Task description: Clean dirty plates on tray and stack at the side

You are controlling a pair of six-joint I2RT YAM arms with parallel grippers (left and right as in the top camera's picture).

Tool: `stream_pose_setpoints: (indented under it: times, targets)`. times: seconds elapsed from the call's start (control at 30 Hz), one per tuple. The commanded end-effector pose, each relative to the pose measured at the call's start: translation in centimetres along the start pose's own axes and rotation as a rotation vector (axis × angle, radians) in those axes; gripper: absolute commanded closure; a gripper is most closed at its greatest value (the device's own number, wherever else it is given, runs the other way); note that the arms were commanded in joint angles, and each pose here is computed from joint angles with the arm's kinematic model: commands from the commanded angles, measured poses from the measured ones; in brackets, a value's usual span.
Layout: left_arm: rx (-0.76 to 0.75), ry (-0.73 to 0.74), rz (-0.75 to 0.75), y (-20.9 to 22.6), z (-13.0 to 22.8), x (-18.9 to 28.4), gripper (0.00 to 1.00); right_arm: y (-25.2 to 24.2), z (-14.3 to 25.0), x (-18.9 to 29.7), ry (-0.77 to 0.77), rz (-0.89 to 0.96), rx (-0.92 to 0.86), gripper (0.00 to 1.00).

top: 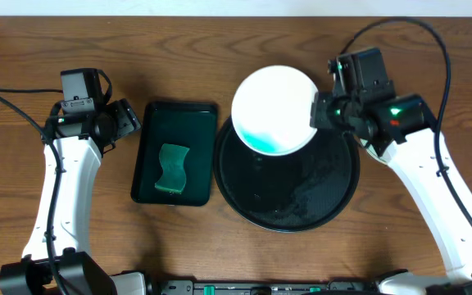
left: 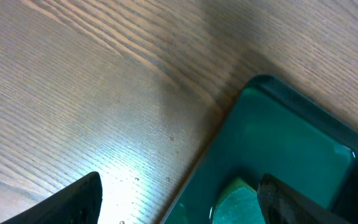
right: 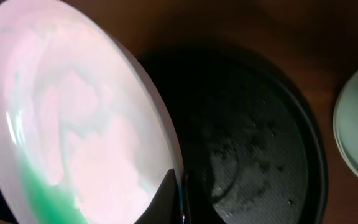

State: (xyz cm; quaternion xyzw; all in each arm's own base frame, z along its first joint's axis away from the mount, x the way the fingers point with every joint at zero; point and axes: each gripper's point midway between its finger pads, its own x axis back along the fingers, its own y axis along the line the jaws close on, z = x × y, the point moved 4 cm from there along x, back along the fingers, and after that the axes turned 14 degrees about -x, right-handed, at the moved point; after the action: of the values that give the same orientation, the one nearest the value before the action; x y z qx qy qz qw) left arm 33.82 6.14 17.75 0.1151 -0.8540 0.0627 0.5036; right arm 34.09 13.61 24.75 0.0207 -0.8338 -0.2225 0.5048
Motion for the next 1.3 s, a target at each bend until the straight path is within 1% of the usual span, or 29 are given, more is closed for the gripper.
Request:
stream_pose_setpoints:
  times: [0.0,0.23,0.4,0.57,0.8,0.93,1.2,1.27]
  targets:
    - [0.014,-0.019,-0.009,0.3,-0.5,0.5,0.2,2.3,0.0,-1.5,0.045,-0.023,-0.016,0.99]
    - [0.014,-0.019,-0.009,0.3,-0.5,0.5,0.2,7.2,1.1,-5.8,0.128,-0.112,-0.017,0.99]
    - [0.014,-0.019,-0.009,0.3,-0.5,0.5,0.2,10.0,2.5,-9.1,0.132,-0.159,0.02,0.99]
    - [0.014,-0.019,-0.009,0.3,-0.5,0.5,0.2,13.2,3.9,-12.0,0.106,-0.227,0.068,0.99]
    - [0.014,-0.019,-0.009,0.3,-0.5,0.5,0.2,14.5,5.3,-14.9,0.05,-0.202,0.086,0.99]
    - [0.014,-0.019,-0.009,0.3,-0.5,0.5,0.2,14.7,5.4,-15.1,-0.001,-0.165,0.108,0.99]
    - [0.014,-0.019,-0.009,0.3,-0.5,0.5,0.2,15.0,5.7,-14.9,-0.078,-0.114,0.219,0.99]
    - [0.014,-0.019,-0.009,0.3,-0.5,0.5,0.2,14.8,5.4,-14.9,-0.119,-0.082,0.238,0.99]
